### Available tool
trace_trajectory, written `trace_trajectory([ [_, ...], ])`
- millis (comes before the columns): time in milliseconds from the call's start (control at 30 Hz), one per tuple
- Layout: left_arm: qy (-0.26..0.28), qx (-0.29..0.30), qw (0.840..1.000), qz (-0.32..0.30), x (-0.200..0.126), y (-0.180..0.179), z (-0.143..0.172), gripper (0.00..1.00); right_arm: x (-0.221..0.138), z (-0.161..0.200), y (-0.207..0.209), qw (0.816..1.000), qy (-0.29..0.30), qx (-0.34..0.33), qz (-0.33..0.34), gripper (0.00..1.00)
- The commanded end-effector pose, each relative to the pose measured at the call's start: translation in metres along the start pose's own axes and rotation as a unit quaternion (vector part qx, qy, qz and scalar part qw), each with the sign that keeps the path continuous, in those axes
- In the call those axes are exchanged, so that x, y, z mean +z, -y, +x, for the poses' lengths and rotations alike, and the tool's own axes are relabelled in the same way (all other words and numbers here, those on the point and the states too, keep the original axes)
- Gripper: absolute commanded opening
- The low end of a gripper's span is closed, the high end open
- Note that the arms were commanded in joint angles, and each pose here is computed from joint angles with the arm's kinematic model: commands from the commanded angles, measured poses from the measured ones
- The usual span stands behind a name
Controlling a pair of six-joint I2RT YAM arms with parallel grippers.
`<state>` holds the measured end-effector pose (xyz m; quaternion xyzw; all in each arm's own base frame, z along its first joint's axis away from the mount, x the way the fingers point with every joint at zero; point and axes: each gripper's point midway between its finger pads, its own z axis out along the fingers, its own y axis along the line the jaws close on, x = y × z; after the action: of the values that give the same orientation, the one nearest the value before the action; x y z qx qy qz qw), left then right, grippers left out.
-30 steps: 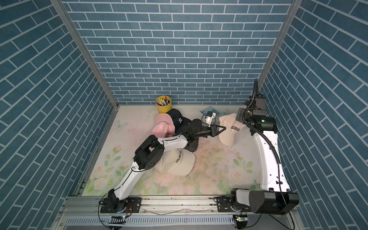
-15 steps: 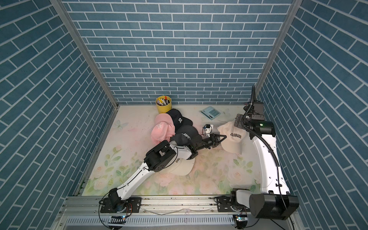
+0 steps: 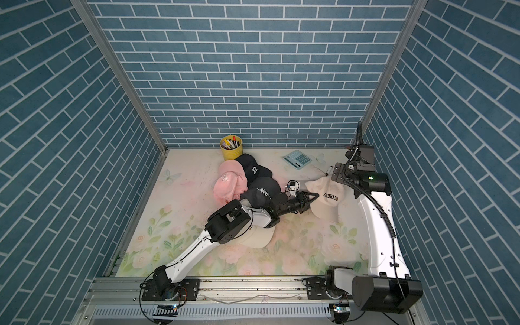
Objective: Open the adjustable buckle of the baseball cap
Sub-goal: Place the baseball cap at the center of the board.
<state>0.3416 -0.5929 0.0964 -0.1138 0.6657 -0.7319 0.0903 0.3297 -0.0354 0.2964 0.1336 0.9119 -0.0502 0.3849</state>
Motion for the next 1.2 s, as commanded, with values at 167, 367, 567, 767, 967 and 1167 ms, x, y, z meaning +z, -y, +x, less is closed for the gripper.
trace_trajectory([
  [167, -0.001, -0.033, 0.996, -0.082, -0.011, -0.033, 0.010, 0.99, 0.014, 0.021, -0.001, 0.999, -0.035, -0.013, -0.005, 0.91],
  [367, -0.013, -0.027, 0.970, -0.239, -0.024, -0.036, 0.016, 1.00, 0.024, 0.027, -0.002, 0.999, -0.042, -0.014, -0.005, 0.91],
  [567, 0.022, 0.006, 0.941, -0.338, -0.058, -0.026, 0.003, 1.00, 0.029, 0.028, -0.005, 0.999, -0.038, -0.008, -0.014, 0.92],
  [767, 0.045, 0.038, 0.923, -0.380, -0.074, 0.000, -0.006, 1.00, 0.029, 0.031, -0.007, 0.999, -0.038, -0.009, -0.021, 0.91],
  [967, 0.066, 0.123, 0.908, -0.394, -0.076, 0.050, -0.021, 1.00, 0.022, 0.036, -0.008, 0.999, -0.042, -0.009, -0.032, 0.91],
  [1167, 0.108, 0.272, 0.875, -0.385, -0.083, 0.134, -0.045, 1.00, 0.009, 0.052, -0.033, 0.993, -0.053, -0.025, -0.106, 0.87],
])
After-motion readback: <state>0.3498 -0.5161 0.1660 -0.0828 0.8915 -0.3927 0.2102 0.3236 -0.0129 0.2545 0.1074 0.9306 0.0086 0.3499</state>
